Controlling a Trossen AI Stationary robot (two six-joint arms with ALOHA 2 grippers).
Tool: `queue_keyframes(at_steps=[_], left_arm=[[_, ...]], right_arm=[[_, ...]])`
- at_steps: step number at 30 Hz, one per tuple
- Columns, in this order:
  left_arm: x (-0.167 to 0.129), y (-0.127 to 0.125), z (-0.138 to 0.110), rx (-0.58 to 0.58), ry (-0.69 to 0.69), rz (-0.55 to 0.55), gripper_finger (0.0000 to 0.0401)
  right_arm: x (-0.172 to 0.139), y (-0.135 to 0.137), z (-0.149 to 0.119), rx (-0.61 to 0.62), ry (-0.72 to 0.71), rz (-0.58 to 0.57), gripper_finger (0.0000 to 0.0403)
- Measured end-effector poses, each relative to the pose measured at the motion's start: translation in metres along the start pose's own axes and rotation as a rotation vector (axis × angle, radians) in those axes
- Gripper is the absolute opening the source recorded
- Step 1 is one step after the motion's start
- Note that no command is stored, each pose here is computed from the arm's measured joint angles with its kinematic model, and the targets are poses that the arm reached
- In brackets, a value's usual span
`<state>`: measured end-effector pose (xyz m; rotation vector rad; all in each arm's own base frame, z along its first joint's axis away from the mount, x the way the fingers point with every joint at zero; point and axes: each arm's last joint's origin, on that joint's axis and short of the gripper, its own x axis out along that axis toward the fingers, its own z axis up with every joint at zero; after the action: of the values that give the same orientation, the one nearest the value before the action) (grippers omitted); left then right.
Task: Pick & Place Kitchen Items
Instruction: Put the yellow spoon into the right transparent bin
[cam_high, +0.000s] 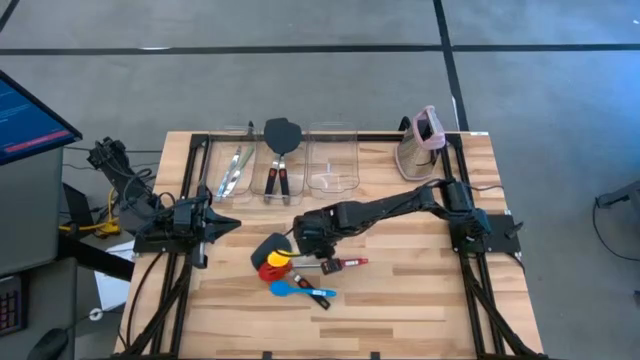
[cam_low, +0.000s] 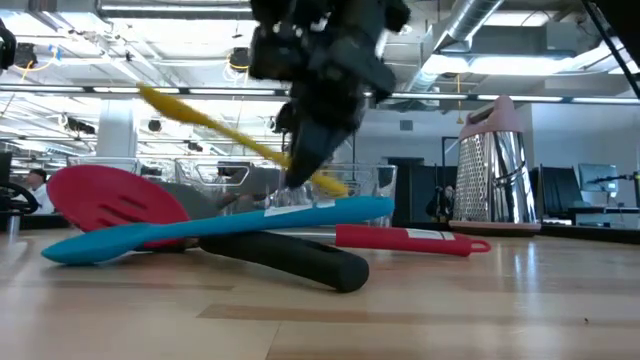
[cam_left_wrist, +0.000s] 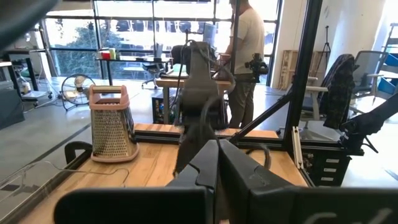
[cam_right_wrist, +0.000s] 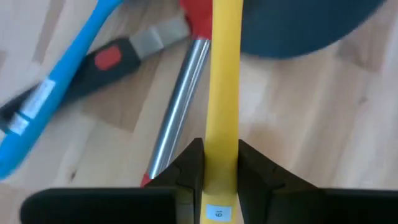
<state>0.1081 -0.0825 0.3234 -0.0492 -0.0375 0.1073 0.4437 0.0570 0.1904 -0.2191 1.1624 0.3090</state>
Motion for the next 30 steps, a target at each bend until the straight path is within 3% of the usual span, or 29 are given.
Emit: queue_keyframes(at_steps=[7,17,24,30], left_arm=[[0.0,0.001,0.001,-0.001,-0.003,0.0,0.0001],[0.0,0.001,0.001,0.003,-0.003,0.005,0.0001],[0.0,0.0,0.001,0.003,-0.004,0.006,0.0001],[0.0,0.001,0.001,0.003,-0.004,0.008,0.0001]], right_arm=[[-0.078,-0.014,0.018,0.101,-0.181,-0.09,0.0058],[-0.195,-0.029,0.003,0.412,-0.47,-0.35,0.0058],[-0.238,-0.028,-0.008,0.671,-0.628,-0.58,0.0058],[-0.238,-0.046,-0.015,0.861,-0.657,-0.729,0.0058]])
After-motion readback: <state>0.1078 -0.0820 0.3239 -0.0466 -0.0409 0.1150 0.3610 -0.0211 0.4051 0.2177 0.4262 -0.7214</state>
